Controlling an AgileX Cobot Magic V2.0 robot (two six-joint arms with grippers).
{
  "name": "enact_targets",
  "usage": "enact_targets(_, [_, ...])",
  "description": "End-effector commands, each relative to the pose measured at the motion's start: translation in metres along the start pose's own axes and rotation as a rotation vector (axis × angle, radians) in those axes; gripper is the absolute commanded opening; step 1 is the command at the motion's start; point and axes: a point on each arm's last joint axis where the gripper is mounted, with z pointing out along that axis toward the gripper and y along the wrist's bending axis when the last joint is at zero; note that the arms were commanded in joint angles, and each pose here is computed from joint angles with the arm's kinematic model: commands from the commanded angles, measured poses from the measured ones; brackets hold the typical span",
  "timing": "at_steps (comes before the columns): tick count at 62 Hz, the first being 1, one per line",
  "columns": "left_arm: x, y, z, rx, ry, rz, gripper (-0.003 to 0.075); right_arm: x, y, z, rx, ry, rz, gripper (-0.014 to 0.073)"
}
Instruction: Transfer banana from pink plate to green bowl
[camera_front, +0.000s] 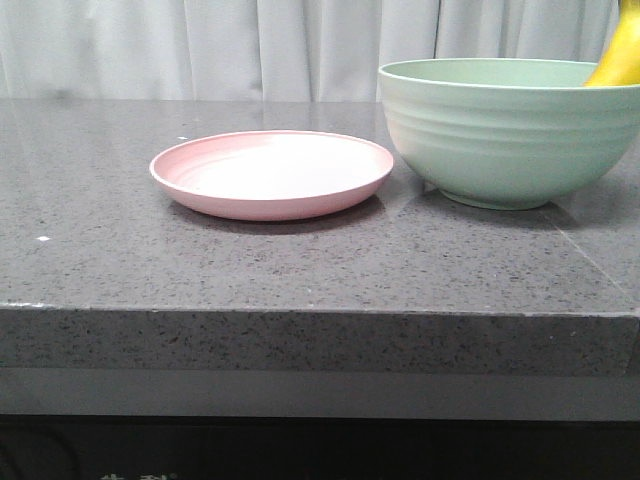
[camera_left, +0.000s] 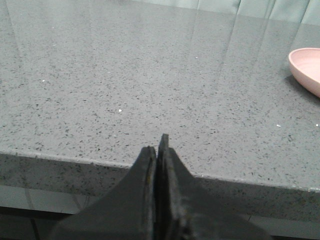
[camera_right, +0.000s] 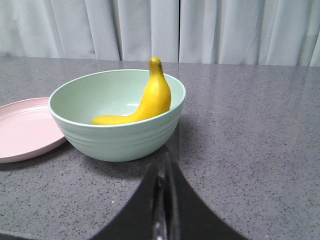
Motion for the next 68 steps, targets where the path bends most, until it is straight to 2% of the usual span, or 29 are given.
enact_targets(1, [-0.006, 0.0, -0.002, 0.009, -0.099, -0.018, -0.0018, -0.011, -0.003, 0.002, 0.03, -0.116, -0.012, -0.0069])
enact_targets(10, [-0.006, 0.0, -0.002, 0.009, -0.099, -0.018, -0.0018, 0.016, -0.011, 0.017, 0.076, -0.165, 0.007, -0.0069])
enact_targets(20, [-0.006, 0.0, -0.002, 0.009, -0.099, -0.018, -0.0018, 0.057, -0.018, 0.03, 0.105, -0.12, 0.028, -0.0069])
enact_targets(28, [-0.006, 0.0, -0.002, 0.009, -0.099, -0.018, -0.0018, 0.076, -0.02, 0.033, 0.111, -0.101, 0.05, -0.0069])
enact_targets(68, [-0.006, 0.0, -0.001, 0.009, -0.095, -0.018, -0.0018, 0.077, -0.019, 0.028, 0.105, -0.11, 0.028, -0.0069])
